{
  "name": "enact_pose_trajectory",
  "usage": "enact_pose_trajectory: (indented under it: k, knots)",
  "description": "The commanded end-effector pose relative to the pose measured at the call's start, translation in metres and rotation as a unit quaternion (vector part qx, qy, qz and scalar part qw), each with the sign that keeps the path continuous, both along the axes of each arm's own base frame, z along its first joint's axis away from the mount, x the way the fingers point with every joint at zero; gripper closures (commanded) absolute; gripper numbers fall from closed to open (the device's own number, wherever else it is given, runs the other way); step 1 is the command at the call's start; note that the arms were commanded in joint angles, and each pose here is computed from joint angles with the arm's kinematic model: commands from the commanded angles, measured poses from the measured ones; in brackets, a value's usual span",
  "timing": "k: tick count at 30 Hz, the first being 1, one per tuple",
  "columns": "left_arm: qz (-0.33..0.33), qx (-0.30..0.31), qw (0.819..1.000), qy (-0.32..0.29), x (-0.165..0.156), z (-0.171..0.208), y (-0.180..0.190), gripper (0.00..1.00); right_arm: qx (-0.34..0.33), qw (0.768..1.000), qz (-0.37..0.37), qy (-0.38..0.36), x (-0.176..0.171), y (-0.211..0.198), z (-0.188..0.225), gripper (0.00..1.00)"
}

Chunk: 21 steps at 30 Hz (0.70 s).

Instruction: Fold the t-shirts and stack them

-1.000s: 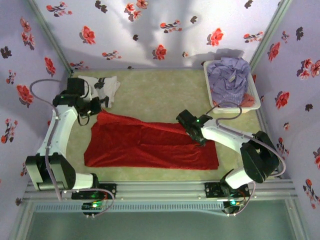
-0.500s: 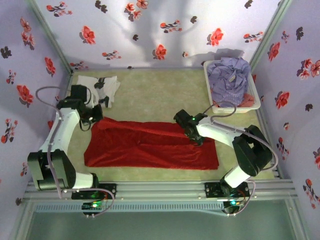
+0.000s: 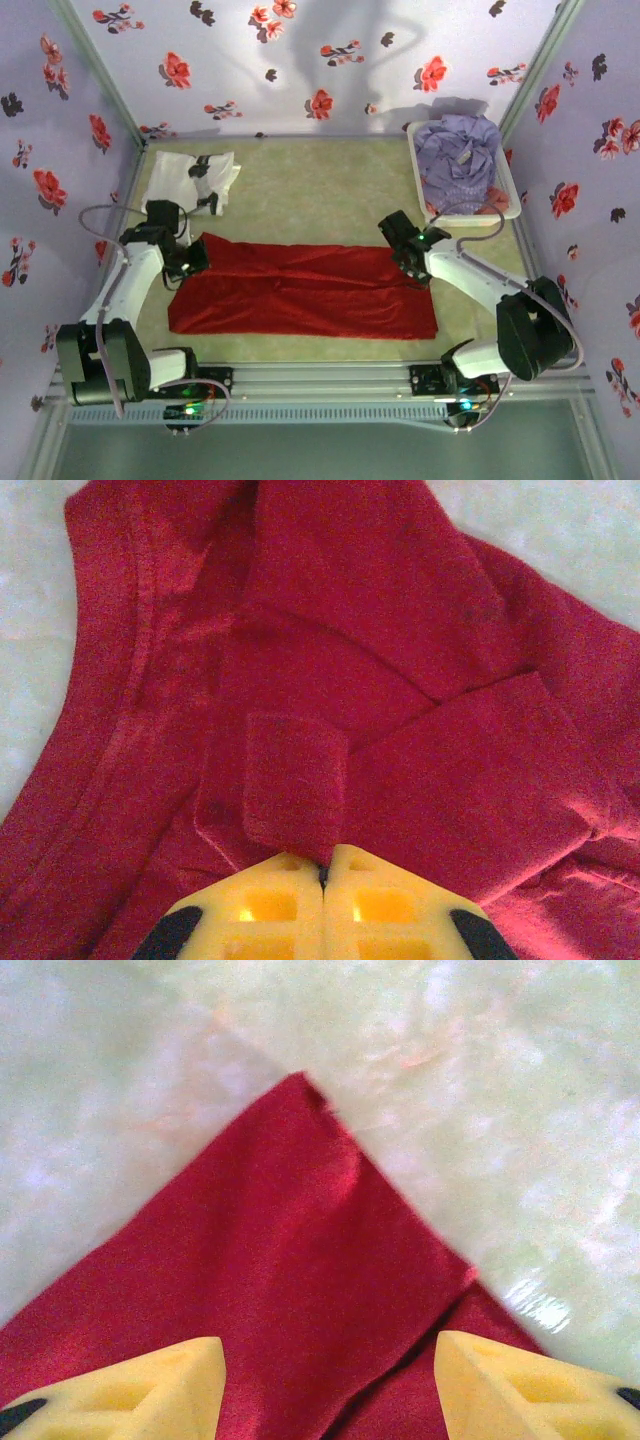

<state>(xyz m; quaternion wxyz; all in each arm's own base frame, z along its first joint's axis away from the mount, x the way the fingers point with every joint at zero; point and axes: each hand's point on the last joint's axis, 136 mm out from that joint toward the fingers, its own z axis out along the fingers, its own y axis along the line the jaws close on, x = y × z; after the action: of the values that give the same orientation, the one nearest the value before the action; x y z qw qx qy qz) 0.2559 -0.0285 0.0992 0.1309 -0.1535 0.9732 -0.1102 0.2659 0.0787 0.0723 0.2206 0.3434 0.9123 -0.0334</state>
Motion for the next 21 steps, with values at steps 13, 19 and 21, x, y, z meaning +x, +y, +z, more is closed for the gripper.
enact_pose_trajectory:
  k: [13, 19, 21]
  knots:
    - [0.058, 0.031, 0.979, 0.192, -0.037, -0.045, 0.015, 0.67, 0.001, 0.999, 0.044, -0.005, 0.016, 0.008, 0.013, 0.39]
    - [0.049, 0.024, 0.992, 0.116, -0.006, 0.002, 0.007, 0.43, -0.002, 0.998, 0.060, -0.013, 0.022, 0.008, 0.026, 0.38]
    - [0.029, 0.019, 0.993, 0.111, 0.005, 0.005, -0.006, 0.42, 0.002, 0.998, 0.064, -0.015, 0.025, 0.010, 0.029, 0.38]
